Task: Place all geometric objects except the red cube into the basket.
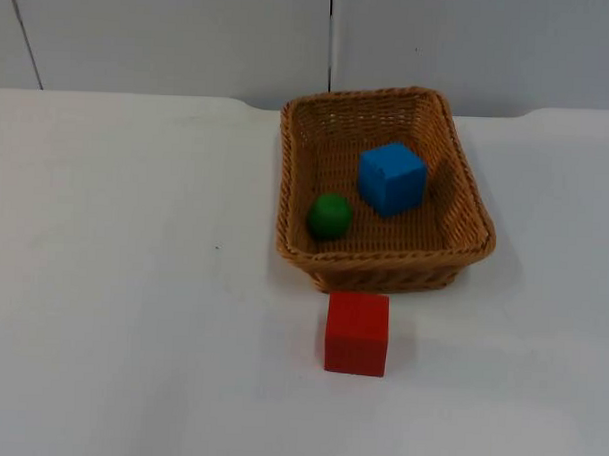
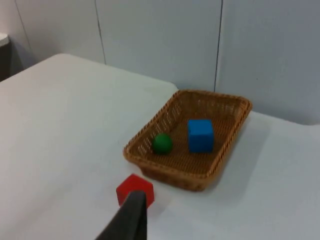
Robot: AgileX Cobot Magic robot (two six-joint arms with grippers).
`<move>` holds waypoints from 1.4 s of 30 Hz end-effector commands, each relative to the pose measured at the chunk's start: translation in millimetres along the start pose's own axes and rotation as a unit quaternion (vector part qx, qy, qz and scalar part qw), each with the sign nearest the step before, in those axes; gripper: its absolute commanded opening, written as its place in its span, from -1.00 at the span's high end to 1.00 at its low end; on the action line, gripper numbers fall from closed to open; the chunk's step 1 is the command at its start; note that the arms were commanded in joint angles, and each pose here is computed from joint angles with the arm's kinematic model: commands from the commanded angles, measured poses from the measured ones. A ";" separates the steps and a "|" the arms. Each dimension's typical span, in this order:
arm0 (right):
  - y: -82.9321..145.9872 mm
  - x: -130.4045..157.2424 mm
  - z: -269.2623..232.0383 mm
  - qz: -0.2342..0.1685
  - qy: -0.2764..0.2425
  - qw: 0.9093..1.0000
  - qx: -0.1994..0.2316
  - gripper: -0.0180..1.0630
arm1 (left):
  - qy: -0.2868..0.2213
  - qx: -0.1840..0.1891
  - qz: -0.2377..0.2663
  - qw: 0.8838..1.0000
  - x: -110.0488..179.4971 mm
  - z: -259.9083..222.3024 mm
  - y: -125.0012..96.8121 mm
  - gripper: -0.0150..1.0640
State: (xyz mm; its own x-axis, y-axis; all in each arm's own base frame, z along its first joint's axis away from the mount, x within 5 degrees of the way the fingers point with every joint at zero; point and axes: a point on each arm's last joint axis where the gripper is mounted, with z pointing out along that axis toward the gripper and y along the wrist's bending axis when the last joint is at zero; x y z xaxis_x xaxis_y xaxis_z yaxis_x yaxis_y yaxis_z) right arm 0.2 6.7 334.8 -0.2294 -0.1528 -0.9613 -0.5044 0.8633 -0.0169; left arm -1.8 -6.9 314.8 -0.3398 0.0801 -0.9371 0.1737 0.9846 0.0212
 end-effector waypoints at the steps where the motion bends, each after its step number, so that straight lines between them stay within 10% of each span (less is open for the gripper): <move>1: 1.2 14.2 -13.2 0.006 0.005 1.000 -0.003 -0.98 | -0.011 -0.013 0.002 1.000 5.4 -6.7 1.0 -0.98; 14: -4.1 53.4 0.5 0.008 0.101 0.995 0.025 -0.98 | 0.028 -0.003 -0.007 1.000 28.2 5.1 -0.8 -0.98; 42: -6.0 56.0 4.5 0.021 0.100 0.994 0.037 -0.98 | 0.070 -0.043 -0.023 0.996 39.3 9.8 6.6 -0.98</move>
State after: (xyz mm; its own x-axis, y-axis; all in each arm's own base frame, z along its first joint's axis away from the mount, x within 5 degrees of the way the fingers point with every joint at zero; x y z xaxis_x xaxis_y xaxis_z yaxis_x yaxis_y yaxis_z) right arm -6.5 -4.9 279.5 -0.4223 -0.2087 -0.8821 -0.4343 0.9008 -0.0052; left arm -5.0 0.4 276.6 -0.4649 0.0567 -0.8835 0.0928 0.9956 0.0151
